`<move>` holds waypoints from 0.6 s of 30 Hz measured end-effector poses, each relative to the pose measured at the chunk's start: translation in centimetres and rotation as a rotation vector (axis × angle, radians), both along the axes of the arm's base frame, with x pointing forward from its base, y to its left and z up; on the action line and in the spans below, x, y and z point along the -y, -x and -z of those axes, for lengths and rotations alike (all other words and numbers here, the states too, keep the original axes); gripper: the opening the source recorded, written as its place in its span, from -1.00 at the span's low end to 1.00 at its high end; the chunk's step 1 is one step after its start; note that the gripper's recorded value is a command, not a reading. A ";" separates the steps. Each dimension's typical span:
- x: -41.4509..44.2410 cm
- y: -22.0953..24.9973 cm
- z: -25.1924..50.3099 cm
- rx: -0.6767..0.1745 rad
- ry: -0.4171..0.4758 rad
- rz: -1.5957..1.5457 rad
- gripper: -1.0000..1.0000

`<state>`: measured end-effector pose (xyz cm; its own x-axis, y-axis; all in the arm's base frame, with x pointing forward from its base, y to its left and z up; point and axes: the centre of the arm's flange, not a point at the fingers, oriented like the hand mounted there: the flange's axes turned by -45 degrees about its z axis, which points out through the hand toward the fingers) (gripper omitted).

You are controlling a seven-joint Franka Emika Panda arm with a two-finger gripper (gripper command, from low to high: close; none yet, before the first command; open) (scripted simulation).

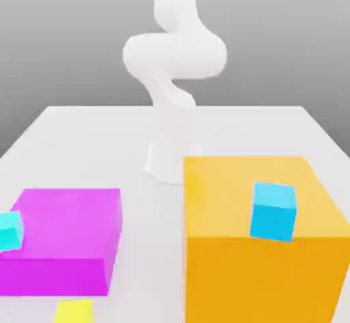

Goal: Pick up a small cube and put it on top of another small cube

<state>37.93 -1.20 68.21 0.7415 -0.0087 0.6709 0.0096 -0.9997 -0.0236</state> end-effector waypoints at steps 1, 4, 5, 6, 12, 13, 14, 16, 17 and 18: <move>0.5 -1.4 1.3 -0.027 -0.005 -0.008 0.00; 1.9 -4.9 5.4 -0.104 -0.018 -0.028 0.00; 2.4 -6.0 6.8 -0.128 -0.022 -0.034 0.00; 2.8 -7.0 8.2 -0.153 -0.025 -0.039 0.00; 5.5 -12.0 17.5 -0.296 -0.036 -0.061 0.00; 5.9 -12.6 19.2 -0.320 -0.036 -0.063 0.00; 6.4 -13.2 20.9 -0.344 -0.036 -0.065 0.00; 7.3 -14.1 24.2 -0.391 -0.034 -0.068 0.00; 7.9 -14.5 25.9 -0.414 -0.032 -0.067 0.00; 8.4 -14.8 27.7 -0.438 -0.030 -0.067 0.00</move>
